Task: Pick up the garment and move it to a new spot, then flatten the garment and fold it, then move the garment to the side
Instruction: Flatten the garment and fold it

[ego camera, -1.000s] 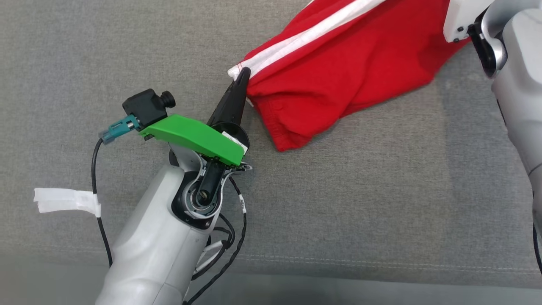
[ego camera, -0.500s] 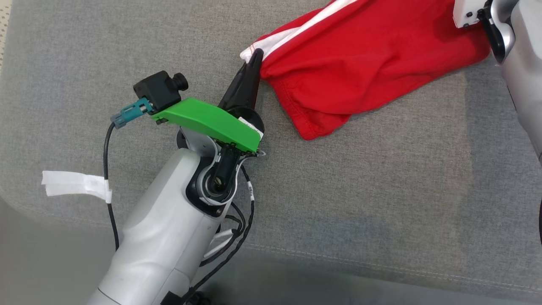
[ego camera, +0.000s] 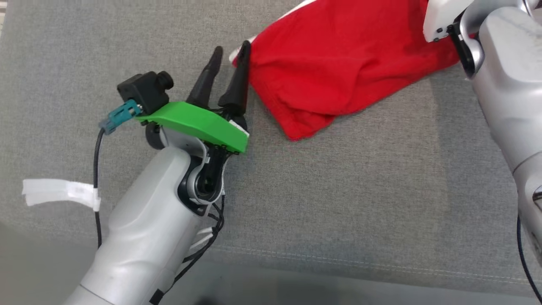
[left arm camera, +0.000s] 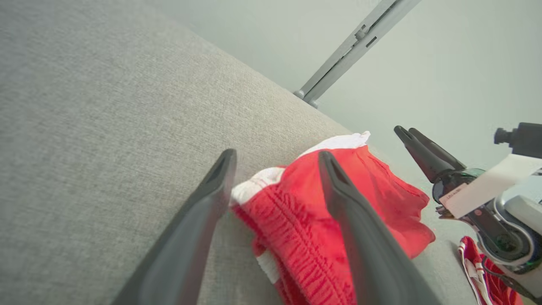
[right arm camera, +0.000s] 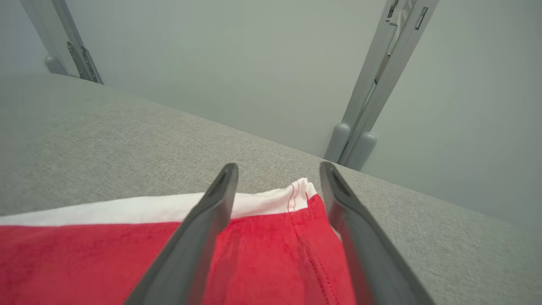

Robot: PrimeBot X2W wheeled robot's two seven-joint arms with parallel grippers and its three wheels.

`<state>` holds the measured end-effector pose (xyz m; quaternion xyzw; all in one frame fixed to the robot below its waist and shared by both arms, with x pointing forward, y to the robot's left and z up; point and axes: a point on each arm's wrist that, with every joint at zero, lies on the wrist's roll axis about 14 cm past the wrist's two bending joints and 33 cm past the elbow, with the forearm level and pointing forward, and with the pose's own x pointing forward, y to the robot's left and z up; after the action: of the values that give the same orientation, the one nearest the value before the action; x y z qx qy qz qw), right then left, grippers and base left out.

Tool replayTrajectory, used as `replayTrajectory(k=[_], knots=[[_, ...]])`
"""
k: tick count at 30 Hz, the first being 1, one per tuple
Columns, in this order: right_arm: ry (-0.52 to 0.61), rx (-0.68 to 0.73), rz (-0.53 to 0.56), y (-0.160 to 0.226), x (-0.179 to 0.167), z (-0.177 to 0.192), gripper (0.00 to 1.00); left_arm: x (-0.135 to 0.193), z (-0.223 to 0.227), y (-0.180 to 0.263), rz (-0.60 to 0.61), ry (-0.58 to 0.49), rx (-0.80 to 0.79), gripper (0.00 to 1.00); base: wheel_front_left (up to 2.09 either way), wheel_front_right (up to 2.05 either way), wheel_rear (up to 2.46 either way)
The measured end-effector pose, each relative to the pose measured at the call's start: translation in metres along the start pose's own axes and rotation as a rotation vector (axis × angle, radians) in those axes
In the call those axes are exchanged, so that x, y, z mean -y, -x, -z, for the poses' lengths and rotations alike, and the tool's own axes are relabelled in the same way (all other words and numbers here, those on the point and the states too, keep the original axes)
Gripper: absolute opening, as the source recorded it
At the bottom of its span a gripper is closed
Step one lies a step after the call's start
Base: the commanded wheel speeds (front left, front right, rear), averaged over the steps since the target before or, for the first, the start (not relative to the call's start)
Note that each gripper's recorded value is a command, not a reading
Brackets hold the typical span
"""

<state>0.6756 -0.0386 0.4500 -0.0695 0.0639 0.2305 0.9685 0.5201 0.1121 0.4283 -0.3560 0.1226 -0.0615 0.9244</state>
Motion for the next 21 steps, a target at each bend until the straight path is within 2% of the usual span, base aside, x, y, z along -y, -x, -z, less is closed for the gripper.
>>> replayTrajectory(k=[10, 18, 21], knots=[[-0.089, 0.143, 0.016, 0.058, -0.01, -0.036, 1.0, -0.005, -0.04, 0.038, -0.059, -0.264, 0.152, 1.0, 0.0, 0.0, 0.0], [-0.161, 0.229, 0.059, 0.116, -0.018, -0.058, 1.0, 0.008, -0.046, 0.078, -0.054, -0.456, 0.219, 1.0, 0.0, 0.0, 0.0], [-0.18, 0.241, 0.081, 0.138, -0.02, -0.058, 1.0, 0.009, -0.044, 0.091, -0.057, -0.492, 0.229, 1.0, 0.0, 0.0, 0.0]])
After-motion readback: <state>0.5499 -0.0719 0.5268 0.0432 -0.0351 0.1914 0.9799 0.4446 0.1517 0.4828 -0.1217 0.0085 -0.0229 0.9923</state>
